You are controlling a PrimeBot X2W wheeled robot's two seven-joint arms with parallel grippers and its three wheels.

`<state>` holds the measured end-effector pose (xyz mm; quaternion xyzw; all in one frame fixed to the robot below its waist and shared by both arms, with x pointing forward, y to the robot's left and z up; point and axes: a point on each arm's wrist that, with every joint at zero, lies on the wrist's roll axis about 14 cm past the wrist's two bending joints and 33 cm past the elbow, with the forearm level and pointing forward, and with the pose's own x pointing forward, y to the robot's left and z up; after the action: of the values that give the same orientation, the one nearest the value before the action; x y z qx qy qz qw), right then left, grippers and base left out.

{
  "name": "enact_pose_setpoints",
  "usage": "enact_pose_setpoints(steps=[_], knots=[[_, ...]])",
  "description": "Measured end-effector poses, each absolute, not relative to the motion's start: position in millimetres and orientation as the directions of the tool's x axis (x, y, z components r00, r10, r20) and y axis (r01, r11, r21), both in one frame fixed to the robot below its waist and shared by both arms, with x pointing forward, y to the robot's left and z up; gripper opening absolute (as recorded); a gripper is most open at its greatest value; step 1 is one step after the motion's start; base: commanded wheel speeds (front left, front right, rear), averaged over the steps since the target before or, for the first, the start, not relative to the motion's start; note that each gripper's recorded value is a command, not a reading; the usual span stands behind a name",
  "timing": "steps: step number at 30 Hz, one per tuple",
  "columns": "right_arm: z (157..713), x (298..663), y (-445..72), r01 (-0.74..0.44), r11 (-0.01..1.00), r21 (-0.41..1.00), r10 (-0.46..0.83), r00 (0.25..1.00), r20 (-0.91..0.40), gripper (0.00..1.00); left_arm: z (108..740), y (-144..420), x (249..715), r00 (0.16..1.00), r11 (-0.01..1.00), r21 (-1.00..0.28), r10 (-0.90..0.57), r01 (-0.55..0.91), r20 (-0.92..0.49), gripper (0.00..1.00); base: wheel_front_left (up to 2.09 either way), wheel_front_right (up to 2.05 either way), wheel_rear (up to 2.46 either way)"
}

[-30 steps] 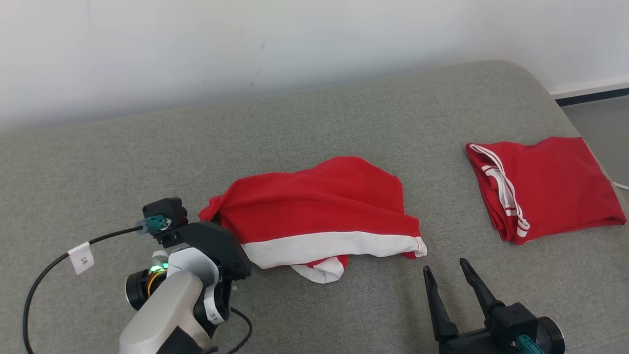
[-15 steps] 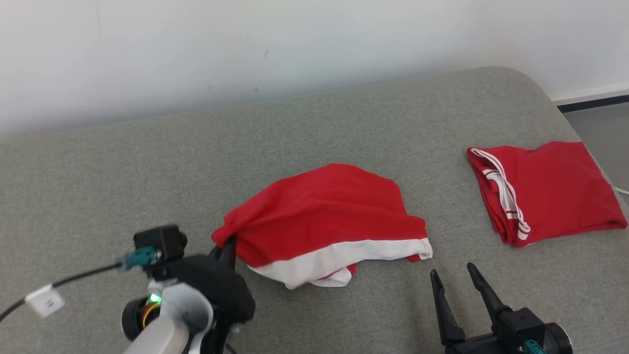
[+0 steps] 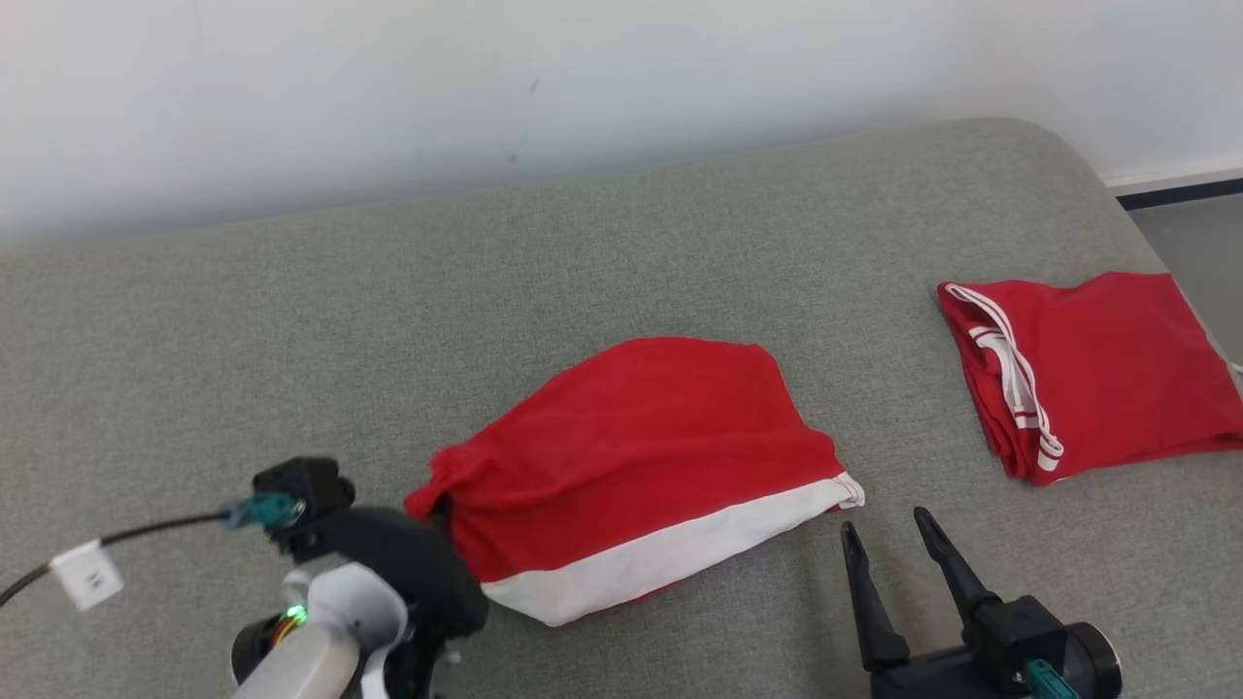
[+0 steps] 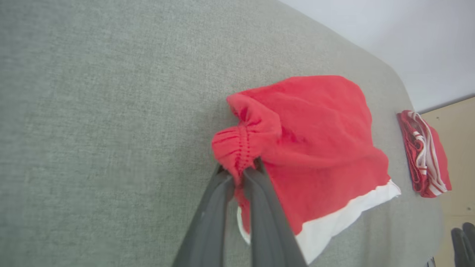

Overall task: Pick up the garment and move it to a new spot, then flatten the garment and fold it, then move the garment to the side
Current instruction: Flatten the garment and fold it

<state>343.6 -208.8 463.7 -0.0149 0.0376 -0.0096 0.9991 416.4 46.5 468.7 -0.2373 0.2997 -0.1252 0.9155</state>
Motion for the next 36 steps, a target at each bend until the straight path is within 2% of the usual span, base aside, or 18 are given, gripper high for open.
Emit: enact_pose_setpoints(steps=[2,4,5,6,13,19,26,28,36], knots=[[464,347,-206,0.008,0.999,-0.031,-0.010,0.997,-0.074,1.00,460,43,429,0.783,0.867,-0.493,-0.353,0.069,-0.512,0.00,0.00,0.00,0.00],[465,349,-204,0.002,1.000,-0.031,-0.004,0.997,-0.071,1.00,461,45,448,0.818,0.878,-0.477,-0.309,0.048,-0.485,0.00,0.00,0.00,0.00],[465,349,-203,0.000,1.000,-0.030,-0.002,0.998,-0.070,1.00,462,45,456,0.831,0.885,-0.464,-0.292,0.047,-0.473,0.35,0.00,0.00,0.00],[465,349,-203,0.000,1.000,-0.031,-0.002,0.997,-0.071,1.00,463,46,463,0.848,0.893,-0.448,-0.268,0.041,-0.456,1.00,0.00,0.00,0.00],[466,347,-209,0.017,0.999,-0.040,-0.020,0.997,-0.071,1.00,460,54,485,0.910,0.929,-0.367,-0.191,0.047,-0.367,1.00,0.00,0.00,0.00],[465,349,-209,0.015,0.999,-0.044,-0.018,0.997,-0.072,1.00,478,75,490,0.967,0.951,-0.289,-0.170,0.110,-0.191,1.00,0.00,0.00,0.00],[468,354,-197,-0.026,0.999,-0.040,0.023,0.998,-0.064,1.00,480,106,463,0.982,0.974,-0.190,-0.150,0.126,-0.118,1.00,0.00,0.00,0.00],[470,355,-192,-0.040,0.998,-0.040,0.038,0.998,-0.060,1.00,500,112,452,0.989,0.977,-0.161,-0.145,0.137,-0.038,1.00,0.00,0.00,0.00],[476,355,-184,-0.063,0.997,-0.039,0.062,0.997,-0.042,1.00,522,127,408,0.993,0.982,-0.157,-0.091,0.103,0.081,1.00,0.00,0.00,0.00]])
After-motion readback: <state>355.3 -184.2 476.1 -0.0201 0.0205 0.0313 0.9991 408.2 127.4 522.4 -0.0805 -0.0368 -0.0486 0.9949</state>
